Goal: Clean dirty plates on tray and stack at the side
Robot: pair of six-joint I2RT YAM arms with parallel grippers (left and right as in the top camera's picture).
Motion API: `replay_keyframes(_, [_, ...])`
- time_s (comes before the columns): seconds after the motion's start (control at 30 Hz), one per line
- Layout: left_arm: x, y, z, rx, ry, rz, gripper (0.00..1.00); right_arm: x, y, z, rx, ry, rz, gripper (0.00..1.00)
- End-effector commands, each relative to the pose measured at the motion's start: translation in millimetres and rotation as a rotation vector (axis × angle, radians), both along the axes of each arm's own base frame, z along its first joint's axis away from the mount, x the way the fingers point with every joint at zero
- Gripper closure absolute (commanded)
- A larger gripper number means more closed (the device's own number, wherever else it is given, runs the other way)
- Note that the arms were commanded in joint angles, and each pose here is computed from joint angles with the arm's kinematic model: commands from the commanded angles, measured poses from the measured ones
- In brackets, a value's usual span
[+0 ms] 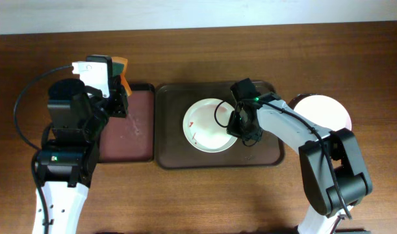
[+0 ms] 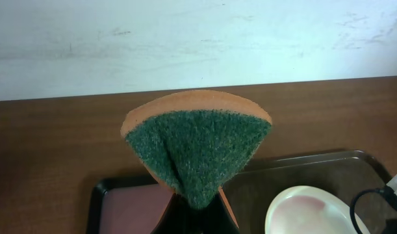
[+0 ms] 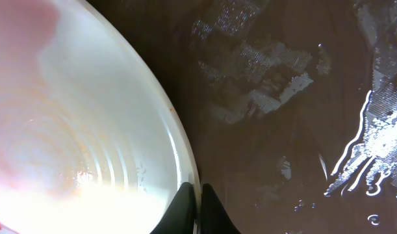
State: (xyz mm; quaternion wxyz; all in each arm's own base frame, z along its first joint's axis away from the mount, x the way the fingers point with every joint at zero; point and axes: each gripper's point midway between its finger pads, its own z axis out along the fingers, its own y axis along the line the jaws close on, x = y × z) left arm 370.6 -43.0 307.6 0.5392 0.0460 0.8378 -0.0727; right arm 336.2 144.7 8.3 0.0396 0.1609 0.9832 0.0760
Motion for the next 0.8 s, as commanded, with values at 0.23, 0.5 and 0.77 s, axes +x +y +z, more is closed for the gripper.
replay_keyframes(0.23, [-0.5, 2.9, -73.3, 0.009, 0.276, 0.017, 1.00, -6.1, -2.0, -6.5, -0.028, 0.021, 0.017, 0.96])
replay_keyframes(0.5, [-20.8, 4.0, -241.8, 0.048, 0.864, 0.019, 1.00, -6.1, -2.0, -6.5, -0.028, 0.021, 0.017, 0.96])
replay_keyframes(0.77, [13.3, -92.6, -179.3, -0.390, 0.723, -0.251, 1.00, -8.4, 2.6, -6.1, -0.003, 0.029, 0.047, 0.96])
